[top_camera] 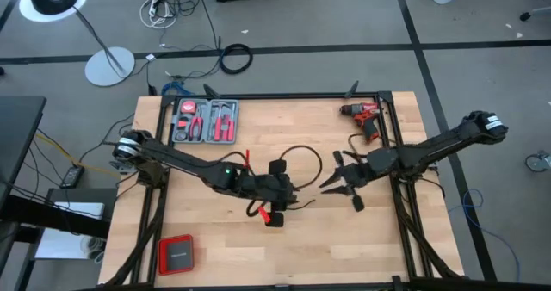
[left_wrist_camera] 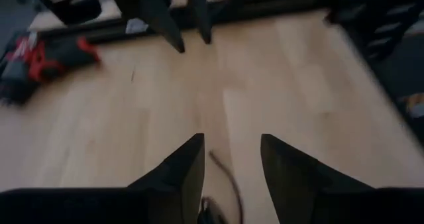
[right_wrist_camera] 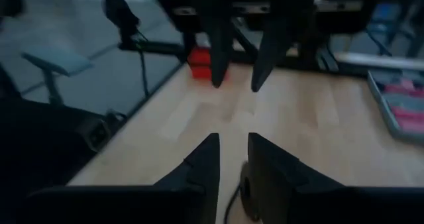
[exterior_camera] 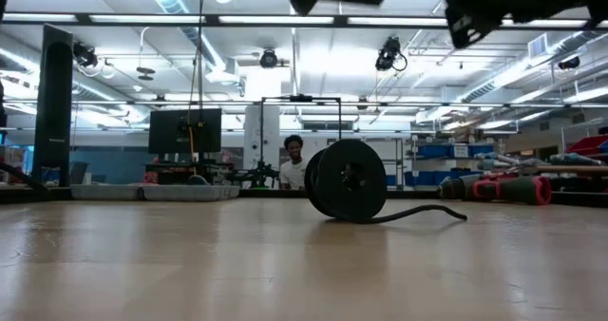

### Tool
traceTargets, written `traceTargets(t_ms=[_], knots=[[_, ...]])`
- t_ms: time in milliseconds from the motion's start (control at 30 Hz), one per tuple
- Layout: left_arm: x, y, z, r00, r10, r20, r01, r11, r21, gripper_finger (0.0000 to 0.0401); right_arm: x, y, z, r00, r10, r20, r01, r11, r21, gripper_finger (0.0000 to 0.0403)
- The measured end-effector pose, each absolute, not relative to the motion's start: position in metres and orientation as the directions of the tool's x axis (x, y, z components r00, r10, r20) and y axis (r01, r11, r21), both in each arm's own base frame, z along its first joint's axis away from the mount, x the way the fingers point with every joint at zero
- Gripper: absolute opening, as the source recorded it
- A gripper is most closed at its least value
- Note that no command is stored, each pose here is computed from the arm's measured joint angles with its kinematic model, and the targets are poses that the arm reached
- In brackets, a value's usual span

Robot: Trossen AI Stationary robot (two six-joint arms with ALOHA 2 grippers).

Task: Coil cords
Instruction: Return to Home Position

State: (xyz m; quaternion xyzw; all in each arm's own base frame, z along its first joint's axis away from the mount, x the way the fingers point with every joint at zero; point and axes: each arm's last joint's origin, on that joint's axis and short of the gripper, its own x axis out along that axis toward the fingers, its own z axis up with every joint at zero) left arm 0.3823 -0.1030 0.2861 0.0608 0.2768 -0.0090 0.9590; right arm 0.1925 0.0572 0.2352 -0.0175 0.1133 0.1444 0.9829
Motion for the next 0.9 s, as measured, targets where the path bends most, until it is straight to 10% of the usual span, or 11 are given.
traceTargets(t_ms=[367, 900], knots=[[0.375, -0.107, 0.309, 0.879, -0.206, -0.43, 0.275, 0.956, 0.103, 0.0152, 0.146, 0.048, 0.266, 0.894, 0.436, -0.105, -0.444, 0.892, -0.082, 0.0079], [0.345, -0.065, 0.226, 0.895, -0.279, -0.347, 0.308, 0.951, 0.03, 0.0152, 0.108, 0.032, 0.281, 0.933, 0.359, 0.014, -0.36, 0.933, 0.024, 0.0079]])
